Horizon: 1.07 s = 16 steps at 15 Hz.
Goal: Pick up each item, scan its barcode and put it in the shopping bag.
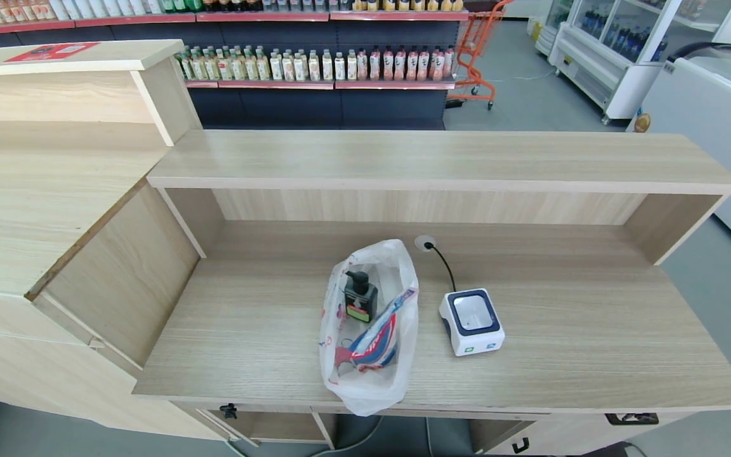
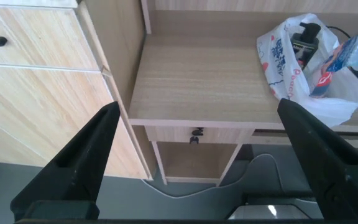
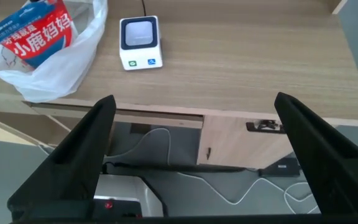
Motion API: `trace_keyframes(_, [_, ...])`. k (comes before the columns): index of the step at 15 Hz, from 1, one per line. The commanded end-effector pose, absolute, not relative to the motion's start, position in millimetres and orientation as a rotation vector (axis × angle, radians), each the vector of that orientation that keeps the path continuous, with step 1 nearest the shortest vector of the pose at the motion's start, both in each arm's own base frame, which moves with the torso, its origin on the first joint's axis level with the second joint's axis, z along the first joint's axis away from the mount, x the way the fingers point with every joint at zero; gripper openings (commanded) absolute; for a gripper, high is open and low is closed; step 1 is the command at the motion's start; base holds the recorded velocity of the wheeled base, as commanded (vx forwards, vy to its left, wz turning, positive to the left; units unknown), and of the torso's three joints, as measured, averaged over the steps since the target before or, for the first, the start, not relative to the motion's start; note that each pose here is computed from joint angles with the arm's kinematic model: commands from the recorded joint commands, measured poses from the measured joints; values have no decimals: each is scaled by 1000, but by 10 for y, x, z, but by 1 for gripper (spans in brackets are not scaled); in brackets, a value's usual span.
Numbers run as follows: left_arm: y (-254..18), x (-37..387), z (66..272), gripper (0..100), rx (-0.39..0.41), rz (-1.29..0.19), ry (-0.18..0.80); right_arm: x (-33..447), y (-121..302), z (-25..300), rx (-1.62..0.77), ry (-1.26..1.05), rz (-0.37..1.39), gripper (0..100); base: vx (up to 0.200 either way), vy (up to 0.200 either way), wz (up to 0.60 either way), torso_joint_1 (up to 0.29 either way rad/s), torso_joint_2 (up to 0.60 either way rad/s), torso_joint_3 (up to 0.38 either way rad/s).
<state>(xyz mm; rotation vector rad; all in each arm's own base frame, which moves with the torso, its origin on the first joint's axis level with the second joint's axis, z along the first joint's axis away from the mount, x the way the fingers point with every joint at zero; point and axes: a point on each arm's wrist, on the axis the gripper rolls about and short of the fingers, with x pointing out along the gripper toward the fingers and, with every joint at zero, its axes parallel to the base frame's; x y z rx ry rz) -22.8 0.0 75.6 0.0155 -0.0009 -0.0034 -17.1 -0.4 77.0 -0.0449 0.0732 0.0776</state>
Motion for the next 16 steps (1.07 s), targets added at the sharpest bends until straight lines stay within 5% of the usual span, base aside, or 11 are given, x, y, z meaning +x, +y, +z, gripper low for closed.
trace_keyframes(1, [0, -227, 757, 100, 15, -3, 0, -166, -4, 771, -44, 80, 78, 100, 0, -200, 0, 2, 2, 7])
trace_keyframes(8, [0, -227, 757, 100, 6, -2, 0, -166, -4, 771, -46, 80, 78, 100, 0, -57, 0, 1, 0, 1])
trace_keyframes(16, [0, -227, 757, 100, 6, -2, 0, -166, -4, 771, -44, 80, 78, 100, 175, 0, 0, 3, -1, 0])
